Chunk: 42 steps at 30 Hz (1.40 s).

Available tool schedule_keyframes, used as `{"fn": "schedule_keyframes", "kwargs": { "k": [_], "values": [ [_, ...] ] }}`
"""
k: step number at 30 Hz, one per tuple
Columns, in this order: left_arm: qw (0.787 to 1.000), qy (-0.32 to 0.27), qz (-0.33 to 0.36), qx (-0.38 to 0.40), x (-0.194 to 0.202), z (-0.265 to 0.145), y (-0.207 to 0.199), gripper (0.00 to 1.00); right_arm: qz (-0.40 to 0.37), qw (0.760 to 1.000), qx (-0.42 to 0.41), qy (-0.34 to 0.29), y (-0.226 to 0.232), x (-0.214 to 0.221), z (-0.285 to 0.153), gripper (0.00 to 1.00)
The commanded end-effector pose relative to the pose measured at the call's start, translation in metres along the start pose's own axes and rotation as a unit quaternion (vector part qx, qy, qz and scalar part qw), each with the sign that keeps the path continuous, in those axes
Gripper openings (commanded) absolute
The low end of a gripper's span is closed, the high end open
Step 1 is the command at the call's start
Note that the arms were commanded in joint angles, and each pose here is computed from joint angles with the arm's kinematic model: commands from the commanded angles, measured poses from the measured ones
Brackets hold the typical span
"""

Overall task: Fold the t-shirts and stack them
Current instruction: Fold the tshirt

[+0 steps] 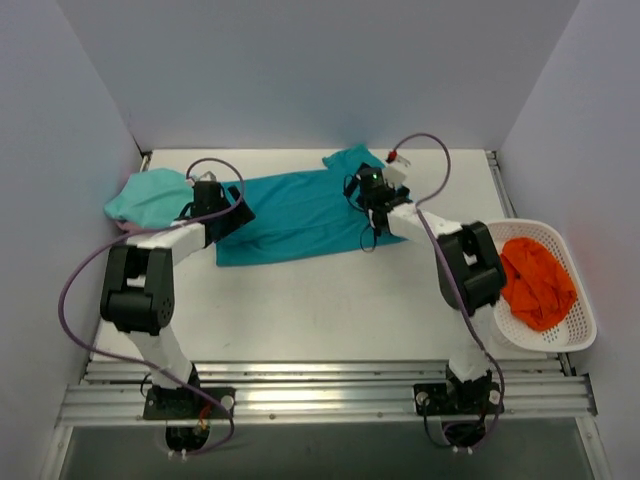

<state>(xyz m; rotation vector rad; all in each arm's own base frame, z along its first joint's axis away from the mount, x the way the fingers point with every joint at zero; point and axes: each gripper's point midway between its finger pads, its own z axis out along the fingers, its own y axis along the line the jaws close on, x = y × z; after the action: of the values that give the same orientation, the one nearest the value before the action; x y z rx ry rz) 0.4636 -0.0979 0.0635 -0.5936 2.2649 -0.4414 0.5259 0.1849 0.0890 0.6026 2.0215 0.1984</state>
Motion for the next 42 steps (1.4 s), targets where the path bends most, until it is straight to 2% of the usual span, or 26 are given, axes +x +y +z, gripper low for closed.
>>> {"fn": "schedule_keyframes", "kwargs": {
  "k": [1,2,4,6,9,10,13,14,15,17,20,21,24,28,33,42],
  "values": [
    [0.993,-0.108,0.034,-0.019,-0.076,-0.038,-0.017,0.94,0.049,0.994,0.018,-0.093,-0.038,-0.076,-0.049,0.96],
    [0.992,-0.114,0.039,-0.025,-0.083,-0.041,-0.017,0.94,0.06,0.992,0.01,-0.108,-0.039,-0.091,-0.07,0.96],
    [0.988,-0.146,0.044,-0.029,-0.111,-0.048,-0.023,0.94,0.062,0.992,0.019,-0.11,-0.054,-0.089,-0.088,0.96],
    [0.987,-0.15,0.04,-0.039,-0.127,-0.051,-0.023,0.94,0.067,0.992,0.019,-0.108,-0.068,-0.085,-0.113,0.96],
    [0.989,-0.13,0.015,-0.067,-0.121,-0.066,-0.014,0.94,0.073,0.992,0.017,-0.106,-0.083,-0.076,-0.144,0.95],
    [0.99,-0.129,0.007,-0.058,-0.116,-0.072,-0.016,0.94,0.073,0.992,0.016,-0.105,-0.085,-0.073,-0.152,0.95],
    [0.993,-0.113,-0.01,-0.023,-0.068,-0.089,-0.019,0.94,0.08,0.992,0.008,-0.096,-0.094,-0.056,-0.173,0.95],
    [0.995,-0.094,-0.006,-0.022,-0.035,-0.094,-0.015,0.94,0.081,0.992,0.005,-0.093,-0.095,-0.051,-0.176,0.95],
    [0.996,-0.088,-0.017,-0.024,-0.02,-0.096,-0.014,0.94,0.082,0.993,-0.002,-0.09,-0.094,-0.047,-0.181,0.94],
    [0.998,-0.066,-0.016,-0.018,0.019,-0.104,-0.012,0.94,0.082,0.994,0.007,-0.075,-0.104,-0.029,-0.178,0.94],
    [0.997,-0.069,-0.046,-0.005,0.042,-0.116,-0.013,0.94,0.075,0.996,0.029,-0.05,-0.117,-0.002,-0.166,0.94],
    [0.997,-0.056,-0.061,-0.009,0.062,-0.115,-0.005,0.94,0.072,0.996,0.033,-0.042,-0.12,0.005,-0.163,0.94],
    [0.992,-0.069,-0.104,0.0,0.074,-0.121,0.002,0.94,0.065,0.997,0.044,-0.019,-0.127,0.026,-0.145,0.93],
    [0.988,-0.091,-0.128,-0.01,0.072,-0.119,0.008,0.94,0.065,0.997,0.047,0.009,-0.131,0.038,-0.118,0.93],
    [0.99,-0.069,-0.117,-0.037,0.078,-0.093,0.008,0.94,0.068,0.995,0.065,0.018,-0.139,0.04,-0.089,0.92],
    [0.987,-0.078,-0.136,-0.038,0.071,-0.055,0.011,0.94,0.07,0.994,0.079,0.027,-0.141,0.048,-0.056,0.92]
  ]
}}
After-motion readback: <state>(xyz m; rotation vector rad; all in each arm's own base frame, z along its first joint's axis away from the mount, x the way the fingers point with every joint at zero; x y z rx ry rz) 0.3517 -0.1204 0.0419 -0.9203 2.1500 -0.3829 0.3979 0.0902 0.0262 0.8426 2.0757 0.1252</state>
